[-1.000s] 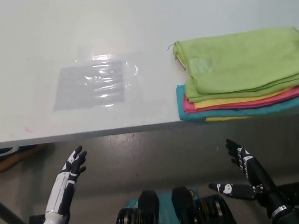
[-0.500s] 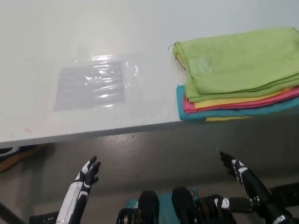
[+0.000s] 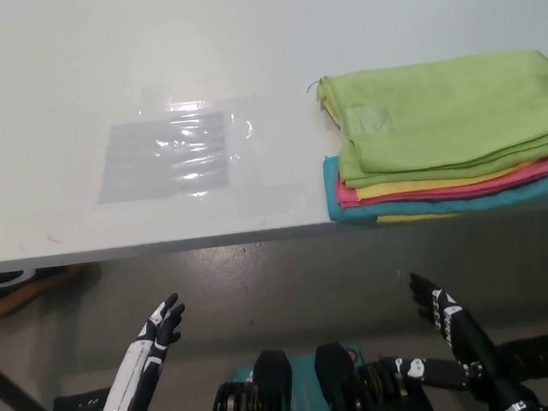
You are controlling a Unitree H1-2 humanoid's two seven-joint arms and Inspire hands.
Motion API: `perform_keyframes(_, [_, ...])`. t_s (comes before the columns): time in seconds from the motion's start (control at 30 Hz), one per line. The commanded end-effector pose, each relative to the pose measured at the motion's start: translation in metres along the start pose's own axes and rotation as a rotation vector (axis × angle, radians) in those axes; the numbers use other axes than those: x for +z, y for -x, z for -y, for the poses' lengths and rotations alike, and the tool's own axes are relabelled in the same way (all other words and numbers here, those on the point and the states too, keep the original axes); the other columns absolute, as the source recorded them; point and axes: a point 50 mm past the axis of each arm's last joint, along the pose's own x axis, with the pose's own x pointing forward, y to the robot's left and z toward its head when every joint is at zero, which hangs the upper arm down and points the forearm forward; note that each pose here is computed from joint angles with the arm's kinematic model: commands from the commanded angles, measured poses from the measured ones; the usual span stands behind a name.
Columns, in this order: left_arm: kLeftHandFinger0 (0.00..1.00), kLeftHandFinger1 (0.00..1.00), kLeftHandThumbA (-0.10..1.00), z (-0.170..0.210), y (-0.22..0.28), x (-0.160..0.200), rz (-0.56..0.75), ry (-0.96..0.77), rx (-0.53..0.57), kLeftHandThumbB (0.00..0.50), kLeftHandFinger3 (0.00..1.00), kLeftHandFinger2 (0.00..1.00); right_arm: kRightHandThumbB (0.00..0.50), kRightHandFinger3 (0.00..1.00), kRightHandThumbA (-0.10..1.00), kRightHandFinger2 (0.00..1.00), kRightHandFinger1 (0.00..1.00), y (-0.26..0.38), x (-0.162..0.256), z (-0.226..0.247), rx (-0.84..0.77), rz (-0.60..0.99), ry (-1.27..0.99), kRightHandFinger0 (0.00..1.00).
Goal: A stack of folded microfibre clothes with a single fold is kept infront of the robot. the robot uses its right hand to grab one end of the clothes and pulla it away from the other end to unfold
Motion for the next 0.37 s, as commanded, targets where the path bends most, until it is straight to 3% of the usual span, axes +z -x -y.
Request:
perform_keyframes(0.0, [1.0,1.0,1.0,-0.01,-0.005,0.013,0.057,-0.036,0.012,0.194,1.0,1.0,0.158,1.0,1.0,1.0,1.0,-0.012,0.026,0.004,-0.03,0.164,-0.101,1.0])
perform_keyframes(0.17, [1.0,1.0,1.0,-0.014,-0.011,0.018,0.079,-0.024,0.039,0.197,1.0,1.0,0.161,1.0,1.0,1.0,1.0,-0.022,0.037,0.007,-0.07,0.192,-0.151,1.0])
perform_keyframes(0.33, [1.0,1.0,1.0,-0.016,-0.015,0.021,0.085,-0.006,0.04,0.207,1.0,1.0,0.13,1.0,1.0,1.0,1.0,-0.02,0.037,0.006,-0.082,0.2,-0.141,1.0])
